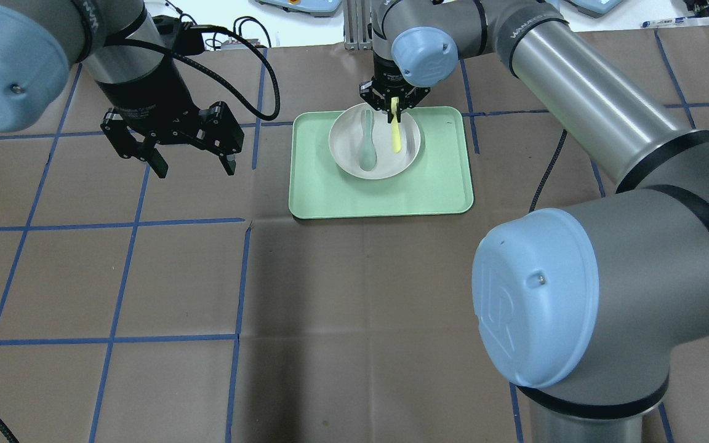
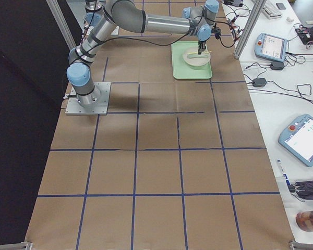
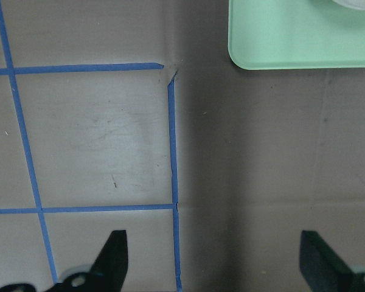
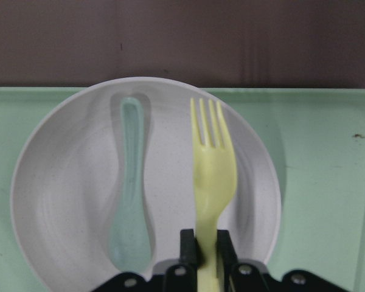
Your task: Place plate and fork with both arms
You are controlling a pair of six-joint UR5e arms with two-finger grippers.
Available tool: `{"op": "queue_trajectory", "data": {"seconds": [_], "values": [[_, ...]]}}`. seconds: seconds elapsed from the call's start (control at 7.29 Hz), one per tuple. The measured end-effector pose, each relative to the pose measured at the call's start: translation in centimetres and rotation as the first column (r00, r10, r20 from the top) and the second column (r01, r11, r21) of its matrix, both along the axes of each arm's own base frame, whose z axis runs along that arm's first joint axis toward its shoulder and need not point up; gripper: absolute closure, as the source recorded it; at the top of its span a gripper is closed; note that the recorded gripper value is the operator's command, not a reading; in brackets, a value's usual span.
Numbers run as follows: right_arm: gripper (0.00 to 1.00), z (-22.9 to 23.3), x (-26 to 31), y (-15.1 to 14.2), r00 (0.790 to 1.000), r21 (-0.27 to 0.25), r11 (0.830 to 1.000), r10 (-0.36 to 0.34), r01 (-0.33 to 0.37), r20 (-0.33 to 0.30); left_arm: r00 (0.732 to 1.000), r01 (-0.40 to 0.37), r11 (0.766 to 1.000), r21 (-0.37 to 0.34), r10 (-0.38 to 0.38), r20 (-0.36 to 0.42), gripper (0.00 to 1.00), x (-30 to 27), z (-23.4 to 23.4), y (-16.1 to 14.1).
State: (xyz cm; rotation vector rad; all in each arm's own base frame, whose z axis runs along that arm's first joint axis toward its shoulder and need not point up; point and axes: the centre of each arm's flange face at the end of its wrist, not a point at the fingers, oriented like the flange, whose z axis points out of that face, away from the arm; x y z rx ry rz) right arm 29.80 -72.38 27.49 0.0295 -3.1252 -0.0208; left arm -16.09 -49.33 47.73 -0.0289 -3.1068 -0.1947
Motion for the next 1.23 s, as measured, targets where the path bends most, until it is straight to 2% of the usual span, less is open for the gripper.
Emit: {"op": "queue_trajectory", "data": {"seconds": [0.27, 0.55, 0.69, 0.96, 1.1, 1.23], "values": [[0.98, 0.9, -5.6, -0.3, 0.999, 0.025, 0.999, 0.033, -0.033, -0.008, 1.0, -0.002, 1.0, -0.007, 0.002, 0.001, 0.0, 0.1, 0.3, 0.2], [0.99, -0.8, -10.1, 0.1, 0.999, 0.068, 0.996, 0.052, -0.052, 0.0, 1.0, -0.005, 1.0, -0.023, 0.006, 0.001, 0.0, 0.3, 0.8, 0.2], [0.99, -3.0, -10.8, 0.0, 0.999, 0.084, 0.995, 0.049, -0.05, 0.004, 1.0, -0.01, 0.999, -0.033, 0.01, 0.001, 0.0, 0.6, 1.1, 0.4], [0.99, -5.9, -10.8, -0.8, 0.999, 0.078, 0.996, 0.047, -0.047, 0.007, 1.0, -0.013, 0.999, -0.05, 0.013, 0.001, 0.0, 0.9, 1.9, 0.8], [0.94, -6.2, -10.8, -0.9, 0.999, 0.075, 0.996, 0.047, -0.047, 0.008, 1.0, -0.015, 0.998, -0.058, 0.015, 0.001, 0.0, 1.0, 2.2, 0.8], [0.39, -6.3, -10.8, -1.0, 0.999, 0.073, 0.996, 0.047, -0.047, 0.007, 1.0, -0.025, 0.997, -0.073, 0.025, 0.001, 0.0, 1.7, 2.9, 0.8]]}}
